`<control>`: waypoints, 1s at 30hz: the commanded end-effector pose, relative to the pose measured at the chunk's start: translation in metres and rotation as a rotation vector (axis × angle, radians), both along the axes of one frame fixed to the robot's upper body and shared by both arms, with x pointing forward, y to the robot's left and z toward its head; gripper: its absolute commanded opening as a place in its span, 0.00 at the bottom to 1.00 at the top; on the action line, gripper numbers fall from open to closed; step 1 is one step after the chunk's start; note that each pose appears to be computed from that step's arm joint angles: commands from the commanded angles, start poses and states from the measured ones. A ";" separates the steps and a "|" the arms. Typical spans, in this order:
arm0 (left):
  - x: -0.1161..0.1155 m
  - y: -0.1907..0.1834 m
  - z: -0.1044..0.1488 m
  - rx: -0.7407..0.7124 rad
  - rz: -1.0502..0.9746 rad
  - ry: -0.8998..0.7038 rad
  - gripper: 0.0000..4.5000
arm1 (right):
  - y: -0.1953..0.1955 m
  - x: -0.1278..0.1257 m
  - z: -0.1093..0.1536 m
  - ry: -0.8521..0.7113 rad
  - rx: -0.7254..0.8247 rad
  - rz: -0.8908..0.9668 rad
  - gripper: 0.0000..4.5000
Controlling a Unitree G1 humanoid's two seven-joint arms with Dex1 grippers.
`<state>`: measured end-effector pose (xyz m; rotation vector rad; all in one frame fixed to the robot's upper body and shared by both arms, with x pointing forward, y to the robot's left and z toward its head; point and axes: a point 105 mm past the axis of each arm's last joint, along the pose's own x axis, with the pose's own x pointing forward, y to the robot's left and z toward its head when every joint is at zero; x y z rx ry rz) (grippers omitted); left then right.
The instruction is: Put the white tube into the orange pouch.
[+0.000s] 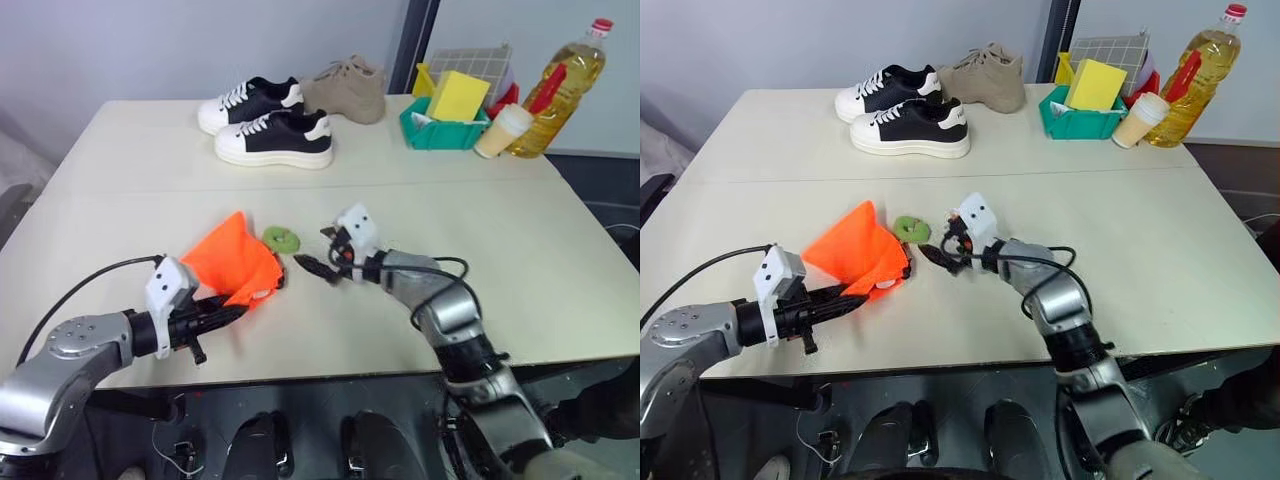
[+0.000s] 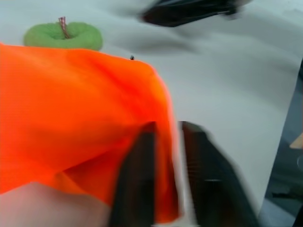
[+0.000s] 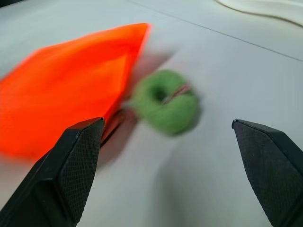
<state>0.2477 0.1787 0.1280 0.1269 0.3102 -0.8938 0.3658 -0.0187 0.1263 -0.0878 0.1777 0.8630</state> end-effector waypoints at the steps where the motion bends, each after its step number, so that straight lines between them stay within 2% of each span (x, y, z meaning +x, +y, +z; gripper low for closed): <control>1: 0.005 0.004 0.013 -0.035 0.026 -0.062 0.64 | 0.011 0.014 0.008 -0.022 0.033 -0.052 1.00; 7: 0.003 0.017 0.017 -0.073 0.067 -0.035 0.64 | 0.032 0.023 -0.005 0.034 0.047 -0.078 1.00; 9: 0.006 0.023 0.026 -0.125 0.108 -0.057 0.64 | 0.034 0.025 -0.016 0.054 0.033 -0.094 1.00; 12: 0.010 0.026 0.035 -0.189 0.144 -0.084 0.66 | 0.034 0.027 -0.022 0.044 0.020 -0.094 0.81; 19: 0.011 0.024 0.027 -0.184 0.165 -0.076 0.66 | 0.029 0.028 -0.011 -0.030 0.053 -0.084 0.01; 29: 0.017 0.029 0.018 -0.196 0.216 -0.072 0.66 | 0.016 0.022 -0.002 -0.081 0.053 -0.077 0.01; 30: 0.017 0.030 0.017 -0.197 0.220 -0.072 0.66 | 0.016 0.019 -0.001 -0.064 0.072 -0.066 0.06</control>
